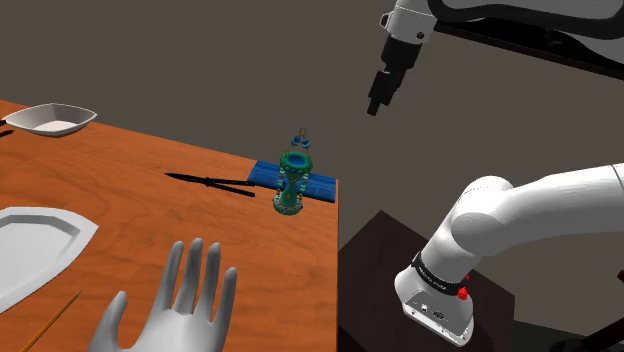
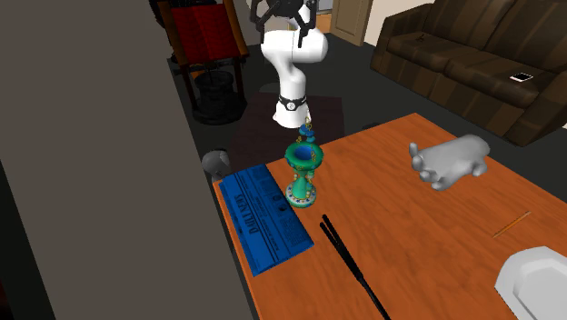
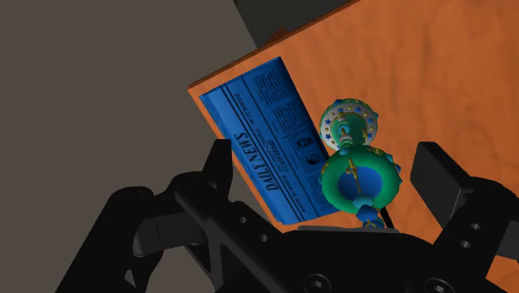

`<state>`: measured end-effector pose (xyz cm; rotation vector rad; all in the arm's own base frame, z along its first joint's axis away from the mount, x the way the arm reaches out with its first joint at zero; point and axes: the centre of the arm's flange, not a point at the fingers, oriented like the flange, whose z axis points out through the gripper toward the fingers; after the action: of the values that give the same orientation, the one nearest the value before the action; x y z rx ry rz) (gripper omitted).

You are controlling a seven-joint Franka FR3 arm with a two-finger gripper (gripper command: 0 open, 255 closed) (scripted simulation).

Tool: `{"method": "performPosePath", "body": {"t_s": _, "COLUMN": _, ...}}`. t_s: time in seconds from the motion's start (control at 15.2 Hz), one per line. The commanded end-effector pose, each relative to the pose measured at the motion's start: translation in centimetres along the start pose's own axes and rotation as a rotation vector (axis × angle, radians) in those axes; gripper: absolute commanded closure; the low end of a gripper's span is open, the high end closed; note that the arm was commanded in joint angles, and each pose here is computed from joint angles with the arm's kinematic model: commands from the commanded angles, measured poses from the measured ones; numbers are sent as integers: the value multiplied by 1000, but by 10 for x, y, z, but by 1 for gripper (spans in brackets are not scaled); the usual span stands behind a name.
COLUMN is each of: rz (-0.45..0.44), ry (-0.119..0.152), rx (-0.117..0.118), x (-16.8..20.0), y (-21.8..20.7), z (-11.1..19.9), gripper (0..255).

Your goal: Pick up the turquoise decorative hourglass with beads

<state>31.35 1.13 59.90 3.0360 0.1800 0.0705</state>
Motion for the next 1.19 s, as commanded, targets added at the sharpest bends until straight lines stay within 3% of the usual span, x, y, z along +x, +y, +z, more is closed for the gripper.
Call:
{"method": "performPosePath", "body": {"t_s": 0.0, "rz": 0, "ry": 0, "rx": 0, "x": 0, "y": 0, "z": 0, "gripper": 0}}
{"method": "performPosePath", "body": {"t_s": 1.12, "rz": 237, "ry": -80, "rx": 162, "x": 185, "y": -57, "z": 114, "gripper": 0}}
